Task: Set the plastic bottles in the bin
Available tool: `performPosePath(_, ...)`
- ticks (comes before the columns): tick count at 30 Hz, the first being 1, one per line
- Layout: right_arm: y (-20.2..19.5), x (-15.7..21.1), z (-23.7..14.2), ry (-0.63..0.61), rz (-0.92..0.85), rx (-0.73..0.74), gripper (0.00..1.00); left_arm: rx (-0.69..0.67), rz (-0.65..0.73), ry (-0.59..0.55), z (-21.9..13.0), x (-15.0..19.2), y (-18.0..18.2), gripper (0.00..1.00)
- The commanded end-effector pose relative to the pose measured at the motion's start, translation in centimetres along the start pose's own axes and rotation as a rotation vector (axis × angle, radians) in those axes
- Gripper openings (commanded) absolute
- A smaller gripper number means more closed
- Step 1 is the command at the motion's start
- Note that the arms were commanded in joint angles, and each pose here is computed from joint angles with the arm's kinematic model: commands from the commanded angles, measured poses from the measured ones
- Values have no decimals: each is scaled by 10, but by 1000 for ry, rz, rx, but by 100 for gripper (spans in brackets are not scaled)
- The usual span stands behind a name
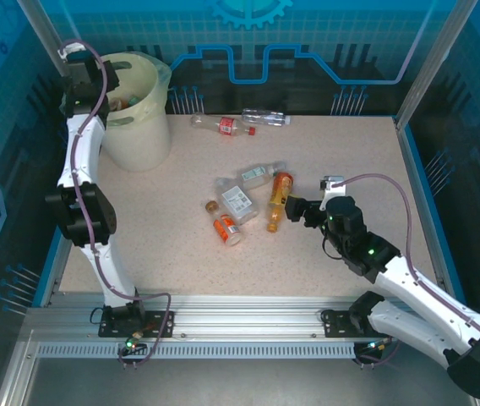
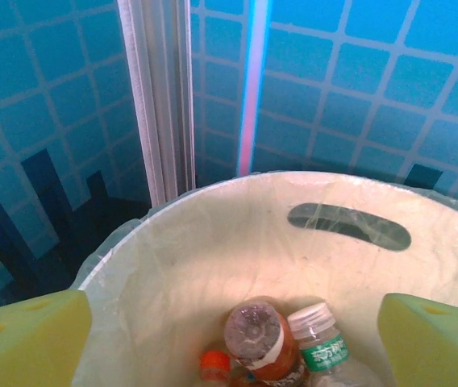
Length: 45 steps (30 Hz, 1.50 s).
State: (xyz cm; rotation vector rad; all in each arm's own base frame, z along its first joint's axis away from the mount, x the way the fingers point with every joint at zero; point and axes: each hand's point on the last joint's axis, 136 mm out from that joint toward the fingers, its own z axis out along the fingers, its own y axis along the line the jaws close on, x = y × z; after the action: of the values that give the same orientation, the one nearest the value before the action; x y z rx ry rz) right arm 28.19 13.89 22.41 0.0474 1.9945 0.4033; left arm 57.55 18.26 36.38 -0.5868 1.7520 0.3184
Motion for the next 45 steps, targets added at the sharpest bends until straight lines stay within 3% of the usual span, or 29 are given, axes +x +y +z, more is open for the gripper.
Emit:
performPosePath(1,-13,8,8,27,54,52,100,36,-122,-68,-46,-50,-7,97)
performPosePath(6,-19,20,22,91,110,93,100,140,-195,-51,-90,-61,-31,99)
performPosePath(11,-14,34,38,166,169,98,100,318,-288,3,-137,-51,-64,99)
performPosePath(21,-9,71,76,342,287,174,100,611,-475,220,-213,33,-117,99)
performPosePath(25,4,83,95,415,269,142,99,683,-508,322,-224,69,-126,99)
performPosePath(29,6,96,114,500,235,177,97,673,-485,371,-229,91,-121,99)
performPosePath(36,-1,111,138,559,216,263,92,649,-452,365,-230,96,-114,99)
performPosePath(45,-18,142,141,662,107,337,81,637,-439,394,-223,106,-117,99)
